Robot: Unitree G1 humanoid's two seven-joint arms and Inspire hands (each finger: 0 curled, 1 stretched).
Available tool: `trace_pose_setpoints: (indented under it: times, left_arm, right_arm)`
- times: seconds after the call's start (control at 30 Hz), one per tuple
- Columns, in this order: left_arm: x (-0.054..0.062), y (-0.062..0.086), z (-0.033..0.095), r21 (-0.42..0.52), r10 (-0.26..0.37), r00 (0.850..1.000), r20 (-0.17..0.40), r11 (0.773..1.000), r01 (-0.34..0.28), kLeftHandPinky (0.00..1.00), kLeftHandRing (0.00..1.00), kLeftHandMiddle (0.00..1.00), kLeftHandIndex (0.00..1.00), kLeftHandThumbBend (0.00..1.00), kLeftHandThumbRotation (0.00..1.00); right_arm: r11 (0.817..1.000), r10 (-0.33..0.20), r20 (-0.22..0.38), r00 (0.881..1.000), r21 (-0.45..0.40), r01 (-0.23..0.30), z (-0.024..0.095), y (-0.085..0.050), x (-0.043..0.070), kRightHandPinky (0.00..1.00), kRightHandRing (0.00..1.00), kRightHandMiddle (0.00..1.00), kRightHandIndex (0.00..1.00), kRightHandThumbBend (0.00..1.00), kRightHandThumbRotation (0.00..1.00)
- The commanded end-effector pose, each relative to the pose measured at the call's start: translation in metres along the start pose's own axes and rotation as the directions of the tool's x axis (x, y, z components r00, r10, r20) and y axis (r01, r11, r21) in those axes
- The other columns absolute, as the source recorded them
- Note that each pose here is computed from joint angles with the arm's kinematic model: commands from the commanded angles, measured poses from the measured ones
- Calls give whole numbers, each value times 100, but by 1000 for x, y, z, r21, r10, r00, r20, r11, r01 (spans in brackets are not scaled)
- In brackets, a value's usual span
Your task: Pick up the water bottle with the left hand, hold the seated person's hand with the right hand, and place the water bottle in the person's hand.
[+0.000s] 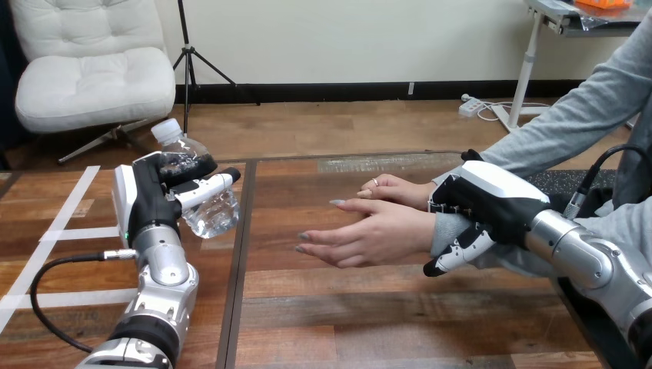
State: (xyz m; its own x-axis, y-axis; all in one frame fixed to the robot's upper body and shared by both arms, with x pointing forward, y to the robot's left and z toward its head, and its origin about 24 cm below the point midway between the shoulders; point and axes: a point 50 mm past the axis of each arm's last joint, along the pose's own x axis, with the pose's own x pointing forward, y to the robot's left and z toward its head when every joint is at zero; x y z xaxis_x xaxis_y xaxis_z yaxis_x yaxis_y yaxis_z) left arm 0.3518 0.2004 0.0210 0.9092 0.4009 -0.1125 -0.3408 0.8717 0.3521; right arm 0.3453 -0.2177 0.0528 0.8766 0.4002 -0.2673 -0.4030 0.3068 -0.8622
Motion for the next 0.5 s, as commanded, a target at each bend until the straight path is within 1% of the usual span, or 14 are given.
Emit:
trace_pose_setpoints:
  times: [0.0,0.23,0.47]
  left_arm:
    - [14,-2,52,-49,-1,988,153,999,8,19,26,32,49,80,0]
    - [14,-4,51,-51,-16,989,144,998,24,19,25,32,49,81,0]
    - [12,-9,54,-18,-35,986,161,999,39,20,27,33,50,80,0]
  right_arm:
    - [995,-102,75,992,-9,103,22,-28,15,17,20,24,26,78,0]
    - [995,-96,62,993,-12,97,21,-28,15,17,20,25,26,77,0]
    - [995,-98,58,993,-12,99,21,-27,16,17,21,25,26,77,0]
